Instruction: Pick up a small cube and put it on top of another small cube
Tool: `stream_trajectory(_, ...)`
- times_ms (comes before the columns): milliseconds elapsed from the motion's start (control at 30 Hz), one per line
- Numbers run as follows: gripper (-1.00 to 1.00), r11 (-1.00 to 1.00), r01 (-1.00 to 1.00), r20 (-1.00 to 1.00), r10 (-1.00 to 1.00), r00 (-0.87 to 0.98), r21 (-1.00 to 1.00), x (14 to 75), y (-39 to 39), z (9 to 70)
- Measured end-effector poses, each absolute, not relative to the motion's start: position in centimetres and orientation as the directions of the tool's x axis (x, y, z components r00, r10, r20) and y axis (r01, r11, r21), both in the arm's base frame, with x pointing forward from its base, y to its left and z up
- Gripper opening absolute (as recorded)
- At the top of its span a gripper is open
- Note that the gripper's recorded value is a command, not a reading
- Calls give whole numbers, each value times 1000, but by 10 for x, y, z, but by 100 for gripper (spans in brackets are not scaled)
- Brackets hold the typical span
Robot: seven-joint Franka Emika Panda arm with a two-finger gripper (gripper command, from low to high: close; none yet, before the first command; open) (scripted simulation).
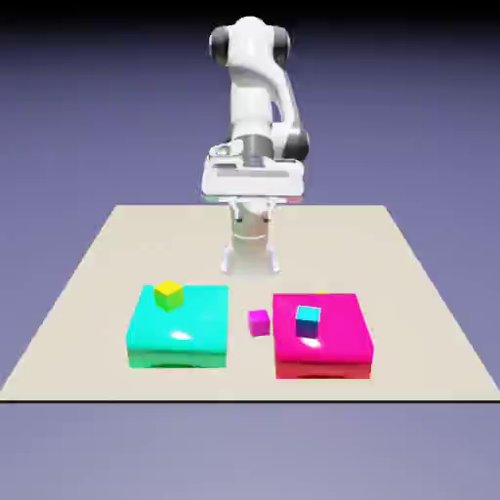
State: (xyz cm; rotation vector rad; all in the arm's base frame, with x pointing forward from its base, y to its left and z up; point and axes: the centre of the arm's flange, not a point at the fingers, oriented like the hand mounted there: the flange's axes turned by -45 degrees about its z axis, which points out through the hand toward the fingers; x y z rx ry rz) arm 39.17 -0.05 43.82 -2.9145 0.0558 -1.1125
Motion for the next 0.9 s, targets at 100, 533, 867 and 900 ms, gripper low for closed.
stream_trajectory(100, 0, -962, -221, 509, -274, 816, -163, 392, -12, 388)
stream_trajectory(533, 0, -267, -962, -314, -910, 270, -53, 322, -31, 196)
stream_trajectory(867, 0, -192, -981, -361, -915, 180, -4, 311, -15, 127)
stream_trajectory(900, 0, -192, -981, -360, -916, 179, -1, 309, -13, 118)
